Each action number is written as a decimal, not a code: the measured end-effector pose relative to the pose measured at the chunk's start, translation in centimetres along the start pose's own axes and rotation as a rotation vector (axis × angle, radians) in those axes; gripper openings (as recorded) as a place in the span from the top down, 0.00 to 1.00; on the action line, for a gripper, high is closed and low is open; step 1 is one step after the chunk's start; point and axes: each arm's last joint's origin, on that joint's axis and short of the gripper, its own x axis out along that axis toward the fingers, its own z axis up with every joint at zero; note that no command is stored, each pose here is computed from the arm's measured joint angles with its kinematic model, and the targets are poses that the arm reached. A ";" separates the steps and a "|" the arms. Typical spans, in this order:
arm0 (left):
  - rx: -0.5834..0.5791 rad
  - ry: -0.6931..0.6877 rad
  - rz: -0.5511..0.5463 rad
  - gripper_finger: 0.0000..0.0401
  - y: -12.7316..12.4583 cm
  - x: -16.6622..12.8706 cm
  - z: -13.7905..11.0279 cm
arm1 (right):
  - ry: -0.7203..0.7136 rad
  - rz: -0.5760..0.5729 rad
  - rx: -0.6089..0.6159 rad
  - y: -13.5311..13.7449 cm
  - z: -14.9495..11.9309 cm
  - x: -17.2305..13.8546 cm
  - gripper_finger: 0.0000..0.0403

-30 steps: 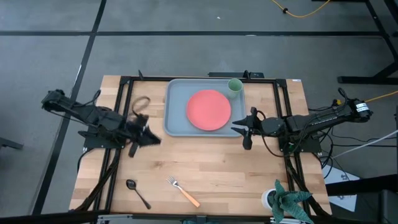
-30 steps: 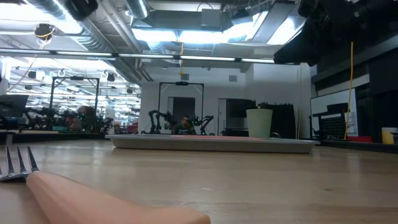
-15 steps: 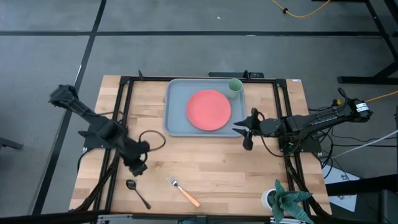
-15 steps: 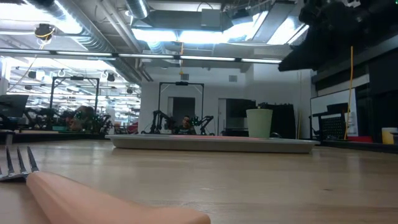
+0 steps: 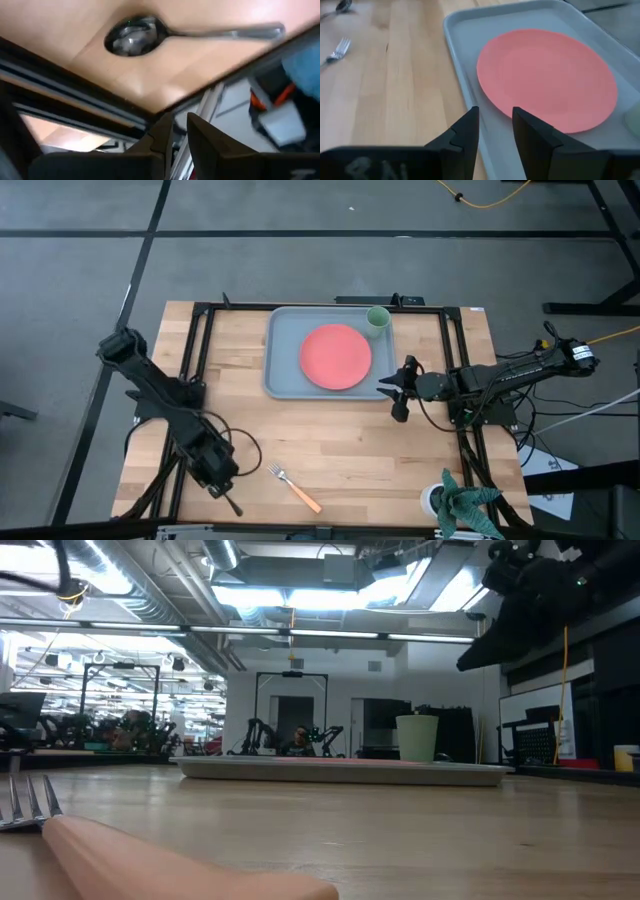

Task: Pick and place plate/cup/fork/spoon on tray
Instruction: Move the black spoon to the center of the table

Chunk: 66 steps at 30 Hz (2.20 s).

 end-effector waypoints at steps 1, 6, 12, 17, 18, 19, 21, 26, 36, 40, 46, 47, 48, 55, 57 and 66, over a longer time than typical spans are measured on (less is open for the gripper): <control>-0.029 -0.017 0.005 0.87 -0.2 0.5 0.3 | 0.001 0.001 0.010 0.0 0.0 0.0 0.70; 0.006 0.013 -0.037 0.88 -2.0 2.9 1.2 | 0.006 0.000 0.004 0.0 -0.1 0.0 0.70; -0.021 0.154 0.052 0.90 -2.4 6.3 1.8 | 0.006 0.000 0.004 0.0 -0.1 0.0 0.70; -0.052 0.068 0.064 0.92 -2.4 7.3 2.6 | 0.007 0.000 0.004 0.0 -0.1 0.0 0.70; -0.062 0.039 0.056 0.93 -2.5 7.2 2.8 | 0.007 0.000 0.004 0.0 -0.1 0.0 0.70; -0.066 0.020 0.044 0.94 -2.5 7.1 3.0 | 0.007 0.001 0.004 0.0 -0.1 0.0 0.70; -0.071 -0.014 0.028 0.96 -2.7 6.8 3.6 | 0.007 0.000 0.004 0.0 -0.1 0.0 0.70; -0.062 -0.114 -0.013 1.00 -3.0 5.9 5.3 | 0.007 0.000 0.004 0.0 -0.1 0.0 0.70; 0.079 -0.239 0.007 1.00 -2.4 2.5 10.7 | 0.007 0.001 0.004 0.0 -0.1 0.0 0.70; 0.120 -0.302 0.021 1.00 -1.8 1.1 12.8 | 0.008 0.002 0.003 0.0 -0.1 0.0 0.70; 0.170 -0.307 -0.001 1.00 -2.2 -0.4 14.3 | 0.007 0.003 0.004 0.0 -0.1 0.0 0.70; 0.190 -0.328 0.003 1.00 -2.7 -0.8 14.2 | 0.007 0.003 0.004 0.0 -0.1 0.0 0.70; 0.211 -0.363 0.011 1.00 -3.2 -1.2 14.1 | 0.007 0.003 0.004 0.0 -0.1 0.0 0.70; 0.254 -0.301 0.105 1.00 -5.2 -2.6 10.6 | 0.010 0.008 0.004 0.0 -0.1 0.0 0.70; 0.247 -0.243 0.091 1.00 -5.3 -2.0 9.9 | 0.020 0.017 0.001 0.0 -0.2 0.0 0.70; 0.119 -0.154 0.206 1.00 -2.5 1.5 8.5 | 0.052 0.007 0.011 -0.1 -0.5 0.0 0.70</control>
